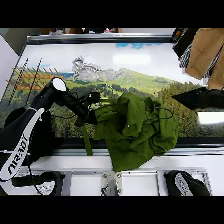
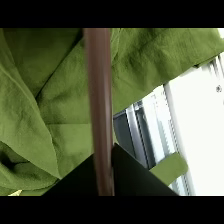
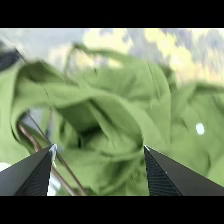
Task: Fold the clothes and pants, and hang the long-sleeved shirts on hangers.
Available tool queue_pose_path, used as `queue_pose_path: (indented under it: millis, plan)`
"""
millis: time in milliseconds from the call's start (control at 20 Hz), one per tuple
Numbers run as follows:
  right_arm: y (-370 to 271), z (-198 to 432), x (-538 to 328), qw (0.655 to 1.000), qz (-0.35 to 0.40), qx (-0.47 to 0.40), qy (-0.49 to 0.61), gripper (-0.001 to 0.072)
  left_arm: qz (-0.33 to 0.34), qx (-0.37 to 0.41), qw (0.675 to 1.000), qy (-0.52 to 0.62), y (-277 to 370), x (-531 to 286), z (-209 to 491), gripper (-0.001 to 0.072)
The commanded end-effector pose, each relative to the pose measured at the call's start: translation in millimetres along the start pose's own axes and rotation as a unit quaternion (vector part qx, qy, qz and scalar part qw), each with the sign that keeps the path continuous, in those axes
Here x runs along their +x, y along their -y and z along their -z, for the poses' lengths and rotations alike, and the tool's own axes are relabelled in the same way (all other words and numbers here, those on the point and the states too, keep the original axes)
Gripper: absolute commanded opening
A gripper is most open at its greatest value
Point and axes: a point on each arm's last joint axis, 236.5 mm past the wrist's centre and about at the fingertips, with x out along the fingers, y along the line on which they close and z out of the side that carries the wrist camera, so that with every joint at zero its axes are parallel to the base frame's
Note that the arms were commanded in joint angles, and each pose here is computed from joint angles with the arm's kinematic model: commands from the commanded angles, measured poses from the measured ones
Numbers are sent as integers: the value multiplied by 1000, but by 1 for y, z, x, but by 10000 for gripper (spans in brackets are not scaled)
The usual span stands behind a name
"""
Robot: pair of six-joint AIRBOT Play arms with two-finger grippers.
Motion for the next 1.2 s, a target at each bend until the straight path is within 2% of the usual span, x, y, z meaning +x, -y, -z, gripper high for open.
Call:
queue_pose_path:
  millis: [0,200,250,400,500,650,800,1050,1150]
  plan:
    - [-5,-15,-5,999,-30,-14,43,606,0,-1,1000,0,0,0,0,13]
    - [-14,-23,-7,997,-49,-15,59,606,0,0,1000,0,0,0,0,13]
    - [-14,-23,-7,996,-48,-47,61,606,1,-1,1000,0,0,0,0,13]
    - [-21,-10,-5,969,-59,-233,49,606,1,-1,1000,0,0,0,0,13]
    - [-22,7,-2,954,-76,-290,31,606,1,-1,1000,0,0,0,0,13]
    - [0,31,13,954,-71,-292,11,606,1,-1,1000,0,0,0,0,13]
    - [2,43,25,948,-102,-300,33,606,1,-1,1000,0,0,0,0,13]
    - [-5,46,33,944,-159,-281,70,607,1,-1,1000,0,0,0,0,13]
    - [-14,28,28,939,-172,-275,114,607,1,-1,1000,0,0,0,0,13]
